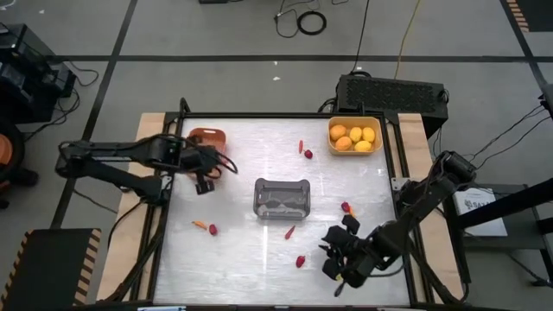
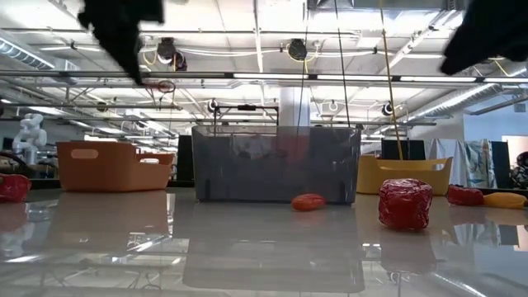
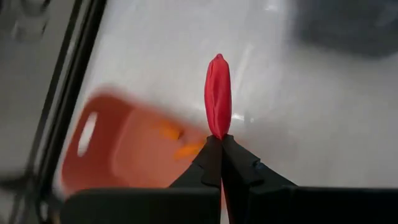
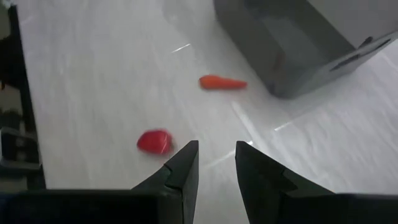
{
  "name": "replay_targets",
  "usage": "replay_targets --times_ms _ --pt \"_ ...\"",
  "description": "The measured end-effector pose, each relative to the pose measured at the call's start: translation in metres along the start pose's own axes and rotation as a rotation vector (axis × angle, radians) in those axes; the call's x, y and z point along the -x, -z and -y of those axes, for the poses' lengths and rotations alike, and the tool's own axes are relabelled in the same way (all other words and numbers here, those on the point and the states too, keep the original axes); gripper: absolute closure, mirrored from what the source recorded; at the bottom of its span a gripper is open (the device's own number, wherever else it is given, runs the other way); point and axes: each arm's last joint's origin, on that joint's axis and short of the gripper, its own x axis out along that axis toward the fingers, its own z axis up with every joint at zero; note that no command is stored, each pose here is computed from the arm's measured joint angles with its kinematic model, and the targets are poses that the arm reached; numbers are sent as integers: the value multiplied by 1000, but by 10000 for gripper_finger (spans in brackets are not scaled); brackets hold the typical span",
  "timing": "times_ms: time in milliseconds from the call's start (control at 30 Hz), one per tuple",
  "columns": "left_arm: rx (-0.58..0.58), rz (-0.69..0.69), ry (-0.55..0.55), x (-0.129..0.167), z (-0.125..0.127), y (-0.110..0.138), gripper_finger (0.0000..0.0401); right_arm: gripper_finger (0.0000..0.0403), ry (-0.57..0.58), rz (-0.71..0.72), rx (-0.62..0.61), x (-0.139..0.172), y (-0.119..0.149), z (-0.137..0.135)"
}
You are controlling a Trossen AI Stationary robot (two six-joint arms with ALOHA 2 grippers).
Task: Sort produce into baskets
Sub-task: Put the orange chili into the orange bin, then put the yellow chili into the orange bin
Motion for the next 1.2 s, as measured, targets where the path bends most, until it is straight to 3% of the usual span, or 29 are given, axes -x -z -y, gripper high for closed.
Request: replay_targets --times_ms 200,433,567,900,1067,1200 --pt "265 -146 -147 -38 -24 45 401 305 13 16 -50 -9 -13 4" --pt "473 -193 -210 -61 -37 60 401 305 13 28 -88 -14 -22 6" --pt "510 -165 -199 -66 -40 59 384 305 13 28 -99 -15 -23 7" --pt "523 -136 -159 -66 -40 55 294 305 -33 34 -129 -15 -25 2" --pt "523 -126 -156 -64 -40 53 281 305 -51 -4 -128 -15 -24 2" --pt "491 -95 -84 -54 -42 43 281 305 -60 -24 -125 -15 -23 1"
